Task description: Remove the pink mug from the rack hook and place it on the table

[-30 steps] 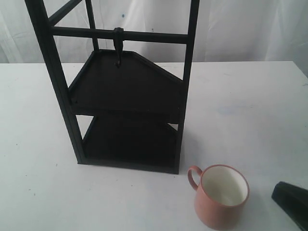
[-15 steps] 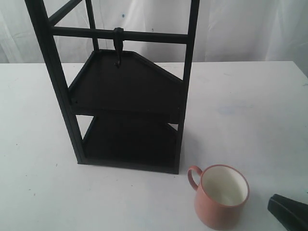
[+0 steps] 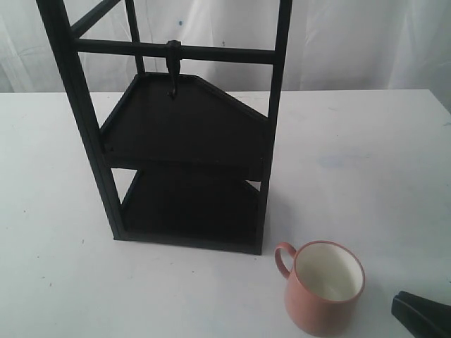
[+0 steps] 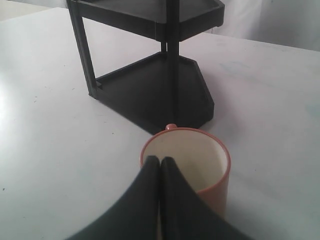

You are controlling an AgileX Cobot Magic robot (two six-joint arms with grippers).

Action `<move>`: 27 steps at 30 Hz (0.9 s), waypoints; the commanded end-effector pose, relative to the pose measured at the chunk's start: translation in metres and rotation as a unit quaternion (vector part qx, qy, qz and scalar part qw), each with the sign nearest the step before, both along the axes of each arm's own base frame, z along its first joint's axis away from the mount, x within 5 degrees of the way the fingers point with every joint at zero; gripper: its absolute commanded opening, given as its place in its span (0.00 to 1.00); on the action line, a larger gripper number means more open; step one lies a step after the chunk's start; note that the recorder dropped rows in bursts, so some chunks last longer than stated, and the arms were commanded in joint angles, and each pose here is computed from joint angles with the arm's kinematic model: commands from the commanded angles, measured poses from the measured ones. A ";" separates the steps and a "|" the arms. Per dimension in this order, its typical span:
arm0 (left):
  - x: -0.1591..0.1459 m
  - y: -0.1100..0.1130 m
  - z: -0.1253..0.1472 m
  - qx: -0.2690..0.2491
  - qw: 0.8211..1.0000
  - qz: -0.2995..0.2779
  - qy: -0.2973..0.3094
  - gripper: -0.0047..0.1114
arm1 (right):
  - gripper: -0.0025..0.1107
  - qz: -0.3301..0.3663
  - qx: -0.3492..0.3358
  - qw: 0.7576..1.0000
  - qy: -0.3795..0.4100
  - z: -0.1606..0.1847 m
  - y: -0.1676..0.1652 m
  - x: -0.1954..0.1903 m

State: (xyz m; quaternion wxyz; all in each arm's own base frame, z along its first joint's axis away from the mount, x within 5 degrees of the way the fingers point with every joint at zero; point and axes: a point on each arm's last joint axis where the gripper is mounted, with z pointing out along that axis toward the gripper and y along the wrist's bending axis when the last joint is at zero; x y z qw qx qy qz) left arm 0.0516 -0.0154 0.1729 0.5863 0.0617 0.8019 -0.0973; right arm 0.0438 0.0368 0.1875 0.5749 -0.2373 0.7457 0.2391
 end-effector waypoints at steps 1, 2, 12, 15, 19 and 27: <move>0.000 0.000 -0.001 -0.002 1.000 0.002 -0.001 0.04 | 0.02 -0.001 0.000 1.000 -0.004 -0.001 0.000 0.000; 0.000 0.000 -0.001 -0.002 1.000 0.002 -0.001 0.04 | 0.02 -0.001 0.000 1.000 -0.004 -0.001 0.000 0.000; 0.000 0.000 -0.001 -0.002 1.000 0.002 -0.001 0.04 | 0.02 -0.001 0.000 1.000 -0.004 -0.001 0.000 0.000; 0.000 0.000 -0.001 -0.002 1.000 0.002 -0.001 0.04 | 0.02 -0.001 0.000 1.000 -0.004 -0.001 0.000 0.000; 0.000 0.000 -0.001 -0.002 1.000 0.002 -0.001 0.04 | 0.02 -0.015 -0.001 1.000 -0.001 -0.001 -0.001 0.001; 0.000 0.000 -0.001 -0.002 1.000 0.002 -0.001 0.04 | 0.02 -0.179 0.014 0.983 -0.021 0.002 -0.019 0.008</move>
